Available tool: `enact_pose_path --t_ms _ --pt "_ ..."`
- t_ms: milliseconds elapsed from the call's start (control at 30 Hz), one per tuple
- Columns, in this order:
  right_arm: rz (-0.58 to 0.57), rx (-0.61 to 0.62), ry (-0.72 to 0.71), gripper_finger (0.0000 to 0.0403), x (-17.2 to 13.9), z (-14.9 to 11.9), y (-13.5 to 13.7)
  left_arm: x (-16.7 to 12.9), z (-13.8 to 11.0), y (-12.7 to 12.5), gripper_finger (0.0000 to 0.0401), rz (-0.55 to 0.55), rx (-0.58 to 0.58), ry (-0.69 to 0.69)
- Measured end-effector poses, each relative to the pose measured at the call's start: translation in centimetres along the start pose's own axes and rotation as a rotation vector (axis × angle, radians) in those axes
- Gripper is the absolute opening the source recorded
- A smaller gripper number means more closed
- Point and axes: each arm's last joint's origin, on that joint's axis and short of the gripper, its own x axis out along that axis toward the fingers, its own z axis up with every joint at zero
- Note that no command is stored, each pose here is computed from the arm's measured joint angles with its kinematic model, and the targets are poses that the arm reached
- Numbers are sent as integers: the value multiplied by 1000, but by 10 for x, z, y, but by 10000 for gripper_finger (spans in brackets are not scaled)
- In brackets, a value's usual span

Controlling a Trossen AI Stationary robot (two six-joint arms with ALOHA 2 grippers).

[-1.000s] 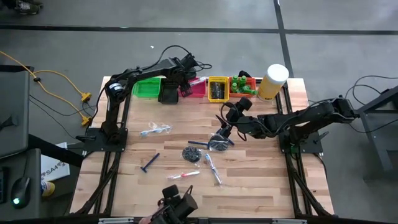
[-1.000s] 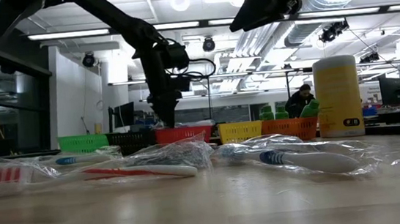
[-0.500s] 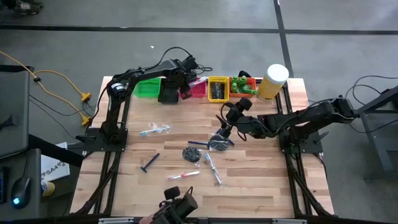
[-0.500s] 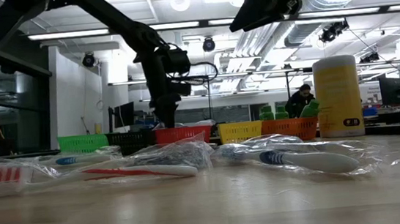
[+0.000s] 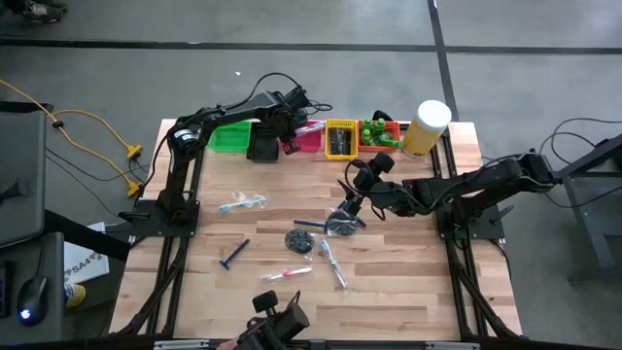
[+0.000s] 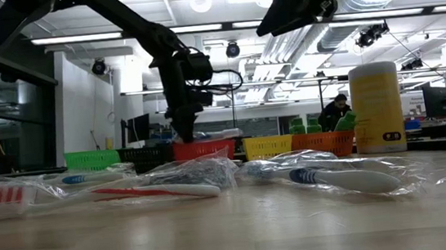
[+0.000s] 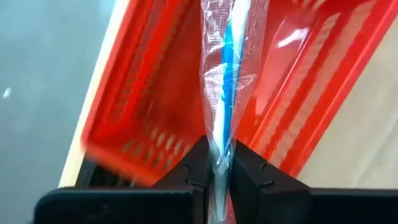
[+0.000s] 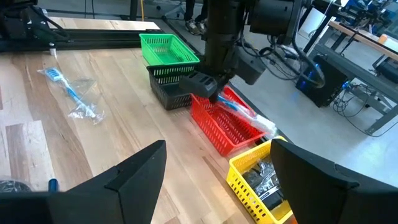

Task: Pick & Place Travel size toiletries
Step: Put the blue toothbrush into the red basket

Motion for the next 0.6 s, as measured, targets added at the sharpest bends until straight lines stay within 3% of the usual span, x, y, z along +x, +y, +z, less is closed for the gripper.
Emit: enact_pose_path --t_ms 200,600 --pt "0 0 0 281 0 0 0 -12 0 0 24 102 -4 88" --pt "0 1 -1 281 0 0 0 -14 1 -7 30 119 14 104"
